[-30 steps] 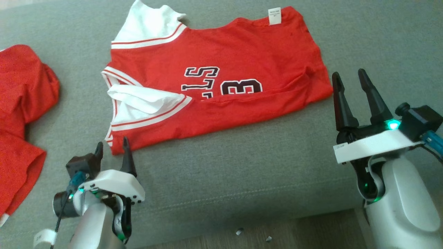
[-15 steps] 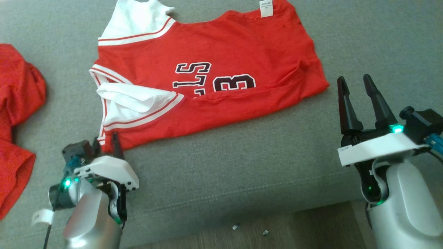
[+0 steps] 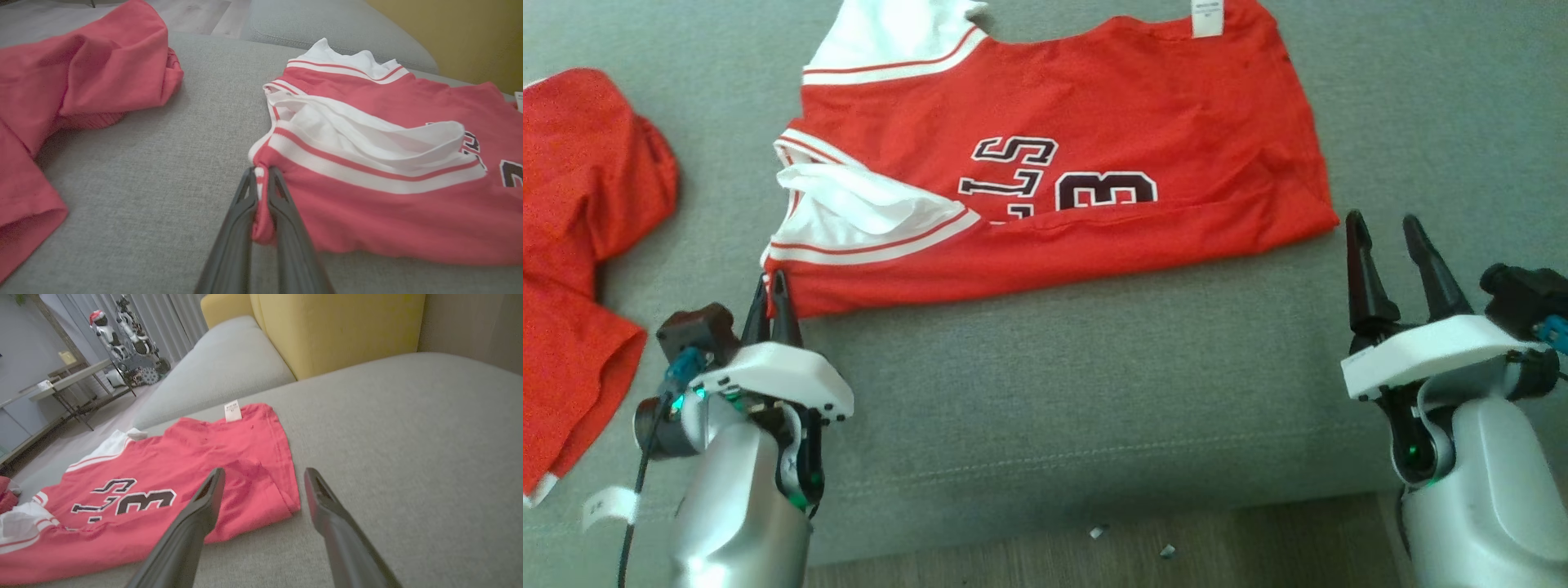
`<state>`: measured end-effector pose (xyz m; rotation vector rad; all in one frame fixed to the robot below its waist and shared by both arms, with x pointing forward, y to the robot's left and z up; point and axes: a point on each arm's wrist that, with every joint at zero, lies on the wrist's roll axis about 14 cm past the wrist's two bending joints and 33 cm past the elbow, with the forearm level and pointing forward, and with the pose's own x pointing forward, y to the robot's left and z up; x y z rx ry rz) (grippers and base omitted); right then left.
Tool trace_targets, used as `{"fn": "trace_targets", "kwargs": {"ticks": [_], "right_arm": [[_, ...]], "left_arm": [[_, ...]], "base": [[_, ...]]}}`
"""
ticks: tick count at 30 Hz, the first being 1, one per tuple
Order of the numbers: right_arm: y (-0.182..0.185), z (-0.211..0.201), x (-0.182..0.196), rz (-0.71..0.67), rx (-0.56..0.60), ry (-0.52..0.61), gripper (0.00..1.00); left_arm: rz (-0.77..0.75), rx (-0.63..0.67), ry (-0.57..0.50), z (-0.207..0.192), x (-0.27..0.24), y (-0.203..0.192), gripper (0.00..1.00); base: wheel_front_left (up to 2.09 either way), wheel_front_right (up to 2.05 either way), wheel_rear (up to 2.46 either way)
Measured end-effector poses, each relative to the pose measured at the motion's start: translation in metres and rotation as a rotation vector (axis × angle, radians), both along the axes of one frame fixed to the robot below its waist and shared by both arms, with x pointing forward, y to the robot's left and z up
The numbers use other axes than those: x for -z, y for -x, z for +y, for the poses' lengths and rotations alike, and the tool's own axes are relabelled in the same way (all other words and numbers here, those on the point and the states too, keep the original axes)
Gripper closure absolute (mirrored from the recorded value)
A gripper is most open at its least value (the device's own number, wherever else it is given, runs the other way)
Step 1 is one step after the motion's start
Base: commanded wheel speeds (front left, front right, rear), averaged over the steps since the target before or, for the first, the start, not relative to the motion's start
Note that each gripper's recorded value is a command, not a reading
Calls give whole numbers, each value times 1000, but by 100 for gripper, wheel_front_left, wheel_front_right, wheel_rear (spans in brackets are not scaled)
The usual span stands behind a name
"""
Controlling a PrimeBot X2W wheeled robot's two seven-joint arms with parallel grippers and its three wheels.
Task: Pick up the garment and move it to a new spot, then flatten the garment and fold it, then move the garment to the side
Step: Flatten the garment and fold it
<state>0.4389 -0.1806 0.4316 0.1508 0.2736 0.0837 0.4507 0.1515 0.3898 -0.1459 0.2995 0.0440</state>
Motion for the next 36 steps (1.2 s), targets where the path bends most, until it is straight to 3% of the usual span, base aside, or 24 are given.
{"fn": "trace_targets", "kwargs": {"ticks": [5,14,34,36], "right_arm": [[0,-1,30,147,27,-12,0],[-5,-5,58,277,63,-31,0],[-46,11,79,335,84,-121,0],[-51,12,77,320,84,-122,96]], "left_arm": [[-28,10,-14,3,-7,13,100],[-34,23,-18,2,-8,18,100],[-12,30,-17,0,4,14,100],[-13,31,-18,0,4,13,100]], "base": [[0,0,0],[0,0,0],[0,0,0],[0,0,0]]}}
